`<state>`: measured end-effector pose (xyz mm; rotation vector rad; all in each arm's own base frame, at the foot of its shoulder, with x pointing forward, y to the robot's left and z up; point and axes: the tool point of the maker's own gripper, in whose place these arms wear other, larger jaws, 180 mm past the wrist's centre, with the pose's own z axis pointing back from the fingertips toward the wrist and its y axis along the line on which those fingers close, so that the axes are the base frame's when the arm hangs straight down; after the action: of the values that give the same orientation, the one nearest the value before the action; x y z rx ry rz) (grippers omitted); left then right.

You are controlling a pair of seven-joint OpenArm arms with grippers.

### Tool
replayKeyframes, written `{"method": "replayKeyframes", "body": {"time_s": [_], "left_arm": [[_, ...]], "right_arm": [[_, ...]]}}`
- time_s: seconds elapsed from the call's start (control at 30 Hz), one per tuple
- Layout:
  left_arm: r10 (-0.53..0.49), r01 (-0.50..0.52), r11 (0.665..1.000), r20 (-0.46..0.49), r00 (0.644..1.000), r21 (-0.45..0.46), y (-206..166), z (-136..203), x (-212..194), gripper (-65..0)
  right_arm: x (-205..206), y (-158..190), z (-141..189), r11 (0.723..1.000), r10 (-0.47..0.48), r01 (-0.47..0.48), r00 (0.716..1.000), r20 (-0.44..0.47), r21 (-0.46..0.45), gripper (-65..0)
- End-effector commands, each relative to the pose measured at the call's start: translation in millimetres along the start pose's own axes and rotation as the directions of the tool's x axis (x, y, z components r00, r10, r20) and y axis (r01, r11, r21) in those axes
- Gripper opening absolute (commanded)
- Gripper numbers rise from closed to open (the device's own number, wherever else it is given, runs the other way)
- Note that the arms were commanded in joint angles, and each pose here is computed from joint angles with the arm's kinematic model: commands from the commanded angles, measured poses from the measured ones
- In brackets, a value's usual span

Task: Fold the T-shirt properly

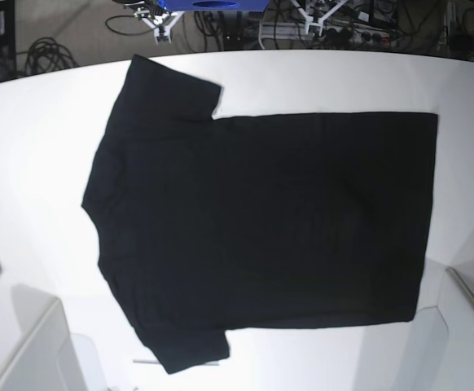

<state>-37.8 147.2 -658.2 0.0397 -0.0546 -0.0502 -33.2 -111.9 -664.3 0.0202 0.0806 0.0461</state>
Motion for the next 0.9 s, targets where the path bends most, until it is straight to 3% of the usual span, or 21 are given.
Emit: {"method": "replayKeyframes", "body": {"time_s": [0.0,0.27,0.87], "left_arm": [[0.0,0.0,1.0,0.002,1.0,0.002,0.1,0.1,-0.2,-65.0],[0.005,-0.005,1.0,-0.043,0.999,0.006,2.6,0.5,-17.9,-65.0],[0.007,-0.007,1.0,-0.043,0.999,0.008,3.7,1.2,-21.9,-65.0]], "right_arm": [[-2.6,-1.2,-0.1,1.0,0.003,-0.003,1.0,-0.002,-0.001,-65.0],[-5.6,-0.9,0.3,1.0,0.003,-0.003,1.0,0.007,-0.001,-65.0],[-15.9,1.9,2.1,1.0,0.001,-0.001,1.0,0.024,0.002,-65.0]]}}
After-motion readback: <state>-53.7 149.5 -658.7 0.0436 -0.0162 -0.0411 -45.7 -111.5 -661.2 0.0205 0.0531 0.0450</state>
